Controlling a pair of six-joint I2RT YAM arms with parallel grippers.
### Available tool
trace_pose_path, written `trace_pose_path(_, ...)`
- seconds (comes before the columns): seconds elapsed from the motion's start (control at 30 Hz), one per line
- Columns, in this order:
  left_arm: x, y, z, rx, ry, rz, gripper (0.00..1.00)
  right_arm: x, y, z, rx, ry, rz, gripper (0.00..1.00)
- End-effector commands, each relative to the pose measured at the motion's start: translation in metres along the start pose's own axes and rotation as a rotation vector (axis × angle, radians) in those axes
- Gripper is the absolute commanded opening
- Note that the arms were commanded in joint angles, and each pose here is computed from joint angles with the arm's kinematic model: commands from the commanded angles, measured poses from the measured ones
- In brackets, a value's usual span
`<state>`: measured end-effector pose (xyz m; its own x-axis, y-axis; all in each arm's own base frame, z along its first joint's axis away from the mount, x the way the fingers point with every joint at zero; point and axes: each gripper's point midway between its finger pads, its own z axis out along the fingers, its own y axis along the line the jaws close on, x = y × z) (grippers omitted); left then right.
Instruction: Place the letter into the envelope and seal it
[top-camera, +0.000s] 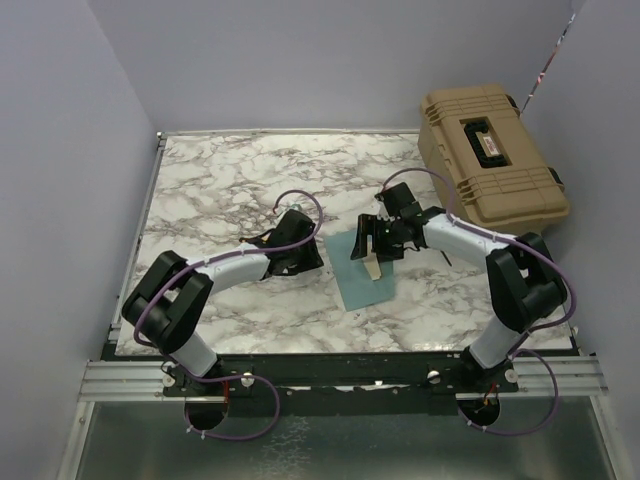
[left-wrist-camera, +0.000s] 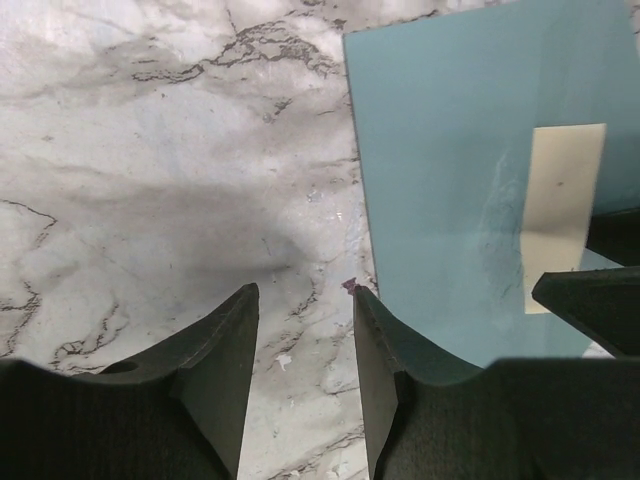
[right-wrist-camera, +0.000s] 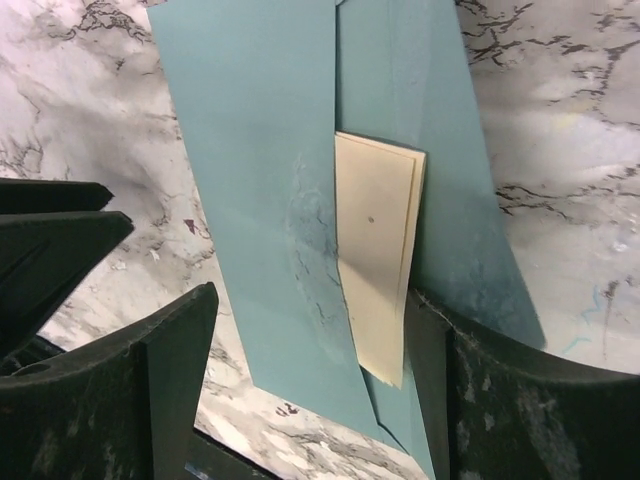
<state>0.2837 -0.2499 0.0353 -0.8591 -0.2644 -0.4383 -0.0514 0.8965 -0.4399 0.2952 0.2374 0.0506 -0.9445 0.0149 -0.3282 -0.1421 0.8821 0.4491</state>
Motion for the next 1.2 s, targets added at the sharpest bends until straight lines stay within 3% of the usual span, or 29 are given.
trace_pose_path(0.0, -0.011, -0.020, -0.014, 0.115, -0.025, 0.010, 0.44, -0.014, -0.005, -0.019, 0.090, -0.087, -0.060, 0.79)
trace_pose_path(0.37, -0.004, -0.022, -0.012, 0.152, 0.012, -0.010, 0.46, -0.012, -0.020, -0.016, 0.159, -0.096, -0.054, 0.75)
trace_pose_path(0.53, 0.004, -0.029, -0.003, 0.186, 0.065, -0.017, 0.47, -0.003, -0.024, 0.000, 0.155, -0.054, -0.021, 0.57)
trace_pose_path(0.77, 0.026, -0.013, 0.021, 0.097, 0.194, -0.017, 0.46, 0.006, -0.038, 0.011, 0.217, 0.002, -0.005, 0.52)
trace_pose_path(1.17, 0.030, -0.011, 0.030, 0.069, 0.229, -0.003, 0.39, 0.013, -0.010, 0.023, 0.042, 0.024, 0.022, 0.43)
